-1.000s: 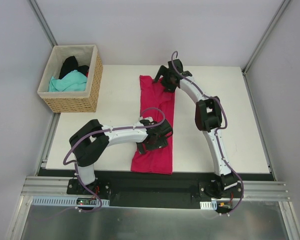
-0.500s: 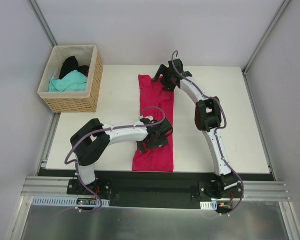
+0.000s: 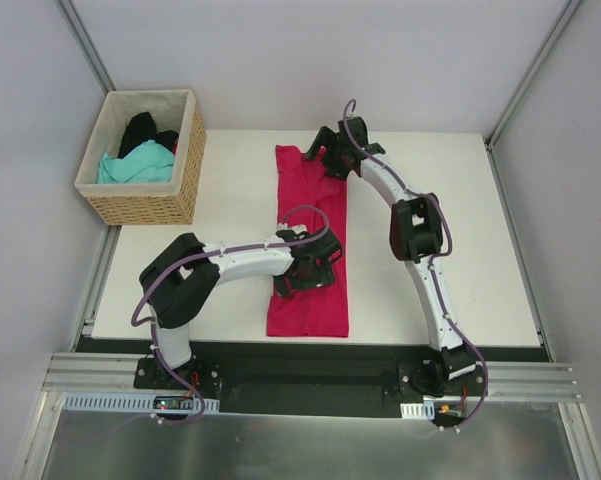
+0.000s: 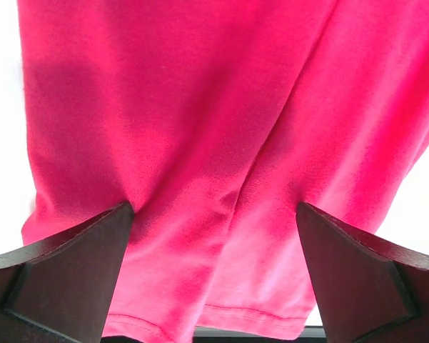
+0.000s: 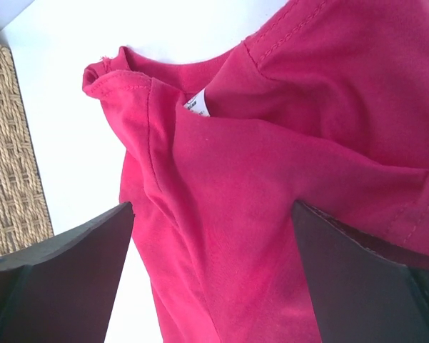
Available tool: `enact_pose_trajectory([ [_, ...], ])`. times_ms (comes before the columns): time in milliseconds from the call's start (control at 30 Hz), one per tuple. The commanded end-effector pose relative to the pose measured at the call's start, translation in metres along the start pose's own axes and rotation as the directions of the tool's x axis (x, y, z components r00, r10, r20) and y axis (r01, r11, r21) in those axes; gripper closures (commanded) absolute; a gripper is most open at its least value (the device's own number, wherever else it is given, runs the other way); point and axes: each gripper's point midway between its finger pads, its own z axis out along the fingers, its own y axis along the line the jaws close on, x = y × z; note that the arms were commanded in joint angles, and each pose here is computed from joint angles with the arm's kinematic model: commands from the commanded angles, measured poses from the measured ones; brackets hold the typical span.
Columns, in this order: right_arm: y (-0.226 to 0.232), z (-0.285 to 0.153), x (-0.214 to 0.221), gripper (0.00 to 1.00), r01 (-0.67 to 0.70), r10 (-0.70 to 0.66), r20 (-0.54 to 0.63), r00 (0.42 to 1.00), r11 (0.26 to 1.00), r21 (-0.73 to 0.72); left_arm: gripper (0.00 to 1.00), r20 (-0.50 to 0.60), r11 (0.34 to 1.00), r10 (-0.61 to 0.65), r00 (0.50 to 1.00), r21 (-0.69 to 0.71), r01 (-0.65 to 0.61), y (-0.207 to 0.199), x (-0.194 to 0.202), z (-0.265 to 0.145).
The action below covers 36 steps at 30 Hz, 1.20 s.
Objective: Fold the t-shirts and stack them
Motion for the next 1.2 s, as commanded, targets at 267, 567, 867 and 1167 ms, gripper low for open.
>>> enact_pose_trajectory([
  [267,0.179,-0.263,-0.117,0.03,0.317,-0.178,0.373,0.911,0.880,-0.353,0.01,0.264,0.945,0.173,0.949,0.228,-0.235,0.004,-0.061,-0.144],
  [567,0.066,-0.342,0.020,0.03,0.175,-0.161,0.082,0.984,0.963,-0.207,0.01,0.176,0.869,0.089,0.980,0.467,-0.163,0.057,-0.093,-0.168],
  [867,-0.088,-0.364,0.237,0.01,-0.036,0.058,-0.294,0.954,0.996,0.079,0.03,-0.122,0.808,0.022,0.992,0.586,0.054,0.086,-0.042,-0.126],
  [1167,-0.109,-0.346,0.325,0.19,-0.068,0.099,-0.495,0.863,0.995,0.079,0.14,-0.328,0.794,-0.002,0.945,0.574,0.201,0.101,0.020,-0.079],
])
